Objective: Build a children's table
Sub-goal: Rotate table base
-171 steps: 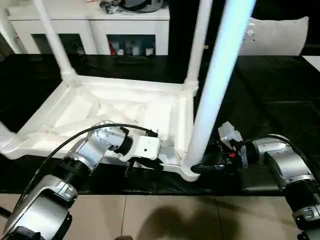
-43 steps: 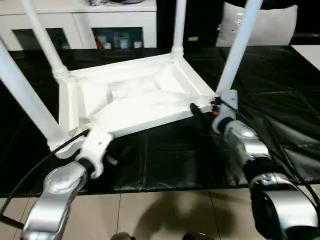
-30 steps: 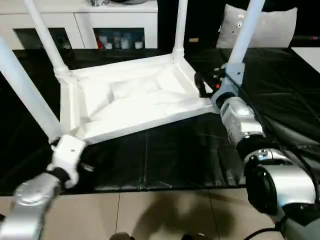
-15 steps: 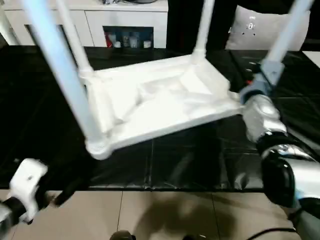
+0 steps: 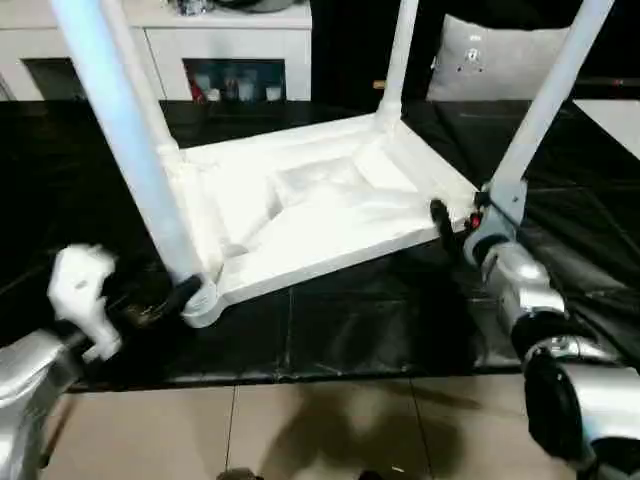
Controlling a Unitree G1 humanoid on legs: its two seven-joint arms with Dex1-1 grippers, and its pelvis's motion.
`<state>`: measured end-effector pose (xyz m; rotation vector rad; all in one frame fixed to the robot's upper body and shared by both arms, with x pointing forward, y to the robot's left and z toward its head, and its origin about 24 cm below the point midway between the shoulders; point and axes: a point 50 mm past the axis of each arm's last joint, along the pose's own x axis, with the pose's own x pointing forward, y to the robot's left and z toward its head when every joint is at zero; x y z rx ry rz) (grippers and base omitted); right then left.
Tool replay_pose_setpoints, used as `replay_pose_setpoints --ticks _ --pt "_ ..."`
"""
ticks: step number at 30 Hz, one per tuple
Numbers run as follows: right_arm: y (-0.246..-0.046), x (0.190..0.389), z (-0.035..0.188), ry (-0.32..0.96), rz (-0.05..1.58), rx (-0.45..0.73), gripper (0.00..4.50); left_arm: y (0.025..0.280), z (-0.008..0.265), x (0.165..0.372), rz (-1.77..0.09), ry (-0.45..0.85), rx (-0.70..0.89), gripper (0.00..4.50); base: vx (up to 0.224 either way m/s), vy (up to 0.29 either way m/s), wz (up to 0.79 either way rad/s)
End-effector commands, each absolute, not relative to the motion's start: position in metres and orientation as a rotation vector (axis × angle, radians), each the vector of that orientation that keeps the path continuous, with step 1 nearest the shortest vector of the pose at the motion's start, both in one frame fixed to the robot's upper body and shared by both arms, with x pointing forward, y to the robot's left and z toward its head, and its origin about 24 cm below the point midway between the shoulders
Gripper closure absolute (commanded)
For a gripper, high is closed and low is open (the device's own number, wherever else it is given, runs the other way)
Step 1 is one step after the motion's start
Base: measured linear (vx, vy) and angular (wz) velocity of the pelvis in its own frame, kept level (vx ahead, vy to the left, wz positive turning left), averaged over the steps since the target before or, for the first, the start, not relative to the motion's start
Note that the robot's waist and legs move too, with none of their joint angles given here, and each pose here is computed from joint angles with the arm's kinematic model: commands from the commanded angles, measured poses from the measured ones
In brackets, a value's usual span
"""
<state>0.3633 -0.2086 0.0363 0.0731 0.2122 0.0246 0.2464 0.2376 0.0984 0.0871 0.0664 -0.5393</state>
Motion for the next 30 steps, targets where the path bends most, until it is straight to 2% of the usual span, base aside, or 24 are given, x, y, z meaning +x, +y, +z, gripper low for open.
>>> replay_pose_setpoints --ticks 1,6,11,12,14,18,21,27,30 --pt "-0.212 0.359 0.031 0.232 -0.004 0.062 0.0 0.23 0.098 0.252 -0.57 0.069 0.078 0.08 0.0 0.0 0.0" --pt "-0.21 0.348 0.014 0.285 -0.02 0.037 0.0 0.208 0.105 0.269 -0.663 0.029 0.022 0.08 0.0 0.0 0.0" --pt "-0.193 0.352 0.011 0.324 0.021 0.03 0.0 0.176 0.117 0.261 -0.933 0.031 -0.093 0.08 0.0 0.0 0.0" --pt "-0.193 0.352 0.011 0.324 0.021 0.03 0.0 0.176 0.117 0.261 -0.933 0.031 -0.093 0.08 0.0 0.0 0.0" --pt "-0.173 0.356 0.013 0.333 0.097 0.023 0.0 0.156 0.121 0.253 -1.102 0.045 -0.171 0.08 0.0 0.0 0.0" --pt "-0.155 0.36 0.019 0.301 0.18 0.022 0.0 0.141 0.123 0.247 -1.206 0.061 -0.198 0.08 0.0 0.0 0.0" --pt "-0.131 0.364 0.028 0.26 0.297 0.013 0.0 0.123 0.126 0.24 -1.328 0.076 -0.236 0.08 0.0 0.0 0.0" --pt "-0.102 0.362 0.03 0.248 0.452 -0.047 0.0 0.091 0.133 0.241 -1.453 0.07 -0.302 0.08 0.0 0.0 0.0" --pt "-0.097 0.36 0.028 0.247 0.485 -0.046 0.0 0.083 0.135 0.246 -1.451 0.046 -0.302 0.08 0.0 0.0 0.0"
